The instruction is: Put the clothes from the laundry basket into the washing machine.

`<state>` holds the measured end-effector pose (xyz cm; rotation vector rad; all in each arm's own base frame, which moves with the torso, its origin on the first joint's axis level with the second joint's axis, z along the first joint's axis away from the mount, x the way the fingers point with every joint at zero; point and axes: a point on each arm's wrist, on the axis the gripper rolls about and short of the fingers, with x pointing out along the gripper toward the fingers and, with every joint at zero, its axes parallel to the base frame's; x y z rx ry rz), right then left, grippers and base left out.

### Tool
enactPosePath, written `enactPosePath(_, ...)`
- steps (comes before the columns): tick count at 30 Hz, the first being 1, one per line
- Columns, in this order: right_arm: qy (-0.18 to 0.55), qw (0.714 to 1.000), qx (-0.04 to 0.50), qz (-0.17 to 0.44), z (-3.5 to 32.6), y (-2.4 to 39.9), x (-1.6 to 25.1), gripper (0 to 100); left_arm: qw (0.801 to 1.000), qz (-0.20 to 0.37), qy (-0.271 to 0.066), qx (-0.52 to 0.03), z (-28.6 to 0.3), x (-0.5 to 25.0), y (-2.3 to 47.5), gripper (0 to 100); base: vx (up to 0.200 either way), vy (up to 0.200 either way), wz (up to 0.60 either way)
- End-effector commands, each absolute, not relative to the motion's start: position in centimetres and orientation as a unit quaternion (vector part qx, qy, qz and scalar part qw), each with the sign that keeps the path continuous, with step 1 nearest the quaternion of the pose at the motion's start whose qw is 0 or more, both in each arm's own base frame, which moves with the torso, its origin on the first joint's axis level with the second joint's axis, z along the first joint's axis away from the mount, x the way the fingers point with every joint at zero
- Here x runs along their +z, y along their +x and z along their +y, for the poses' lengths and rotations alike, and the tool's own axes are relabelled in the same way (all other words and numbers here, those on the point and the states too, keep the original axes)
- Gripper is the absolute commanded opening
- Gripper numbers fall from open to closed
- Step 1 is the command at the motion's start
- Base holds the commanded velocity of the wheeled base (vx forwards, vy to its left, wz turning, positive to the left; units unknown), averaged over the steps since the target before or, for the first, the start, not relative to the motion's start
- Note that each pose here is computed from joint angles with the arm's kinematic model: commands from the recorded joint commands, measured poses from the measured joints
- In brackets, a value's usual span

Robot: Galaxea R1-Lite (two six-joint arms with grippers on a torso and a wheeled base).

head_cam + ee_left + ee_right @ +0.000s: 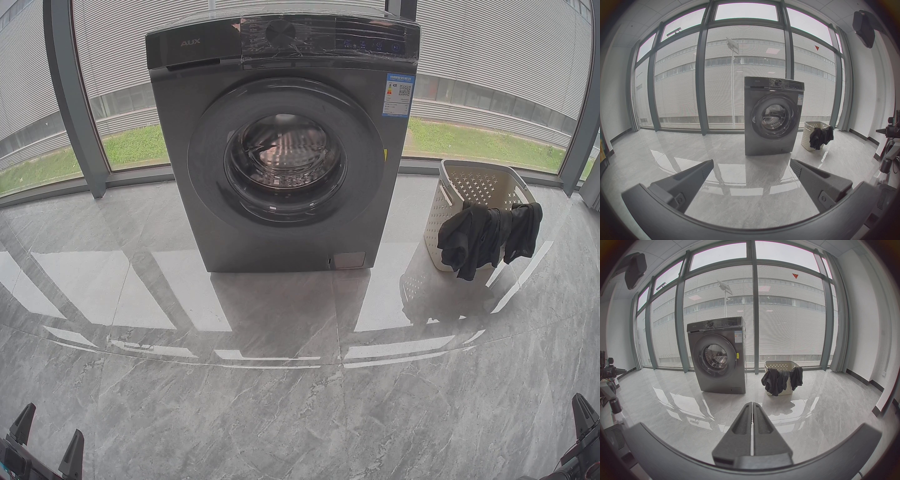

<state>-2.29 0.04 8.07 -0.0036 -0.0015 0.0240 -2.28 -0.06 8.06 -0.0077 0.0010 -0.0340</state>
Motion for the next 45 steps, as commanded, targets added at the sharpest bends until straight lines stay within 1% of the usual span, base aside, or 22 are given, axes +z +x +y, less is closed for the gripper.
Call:
enactPosePath(1,-0.002,1.000,0.013,0.005,0.04,-2.21,7.57,0,1.000,0.000,-0.005,-0.017,-0.06,7.57,-2.29,100,0.200,0.000,0.00)
enactPosePath(41,-0.002,1.000,0.012,0.005,0.04,-2.21,7.57,0,1.000,0.001,-0.004,-0.017,-0.06,7.53,-2.28,100,0.200,0.000,0.00)
enactPosePath(45,-0.002,1.000,0.012,0.005,0.04,-2.21,7.57,0,1.000,0.000,-0.004,-0.017,-0.06,7.57,-2.29,100,0.000,0.000,0.00)
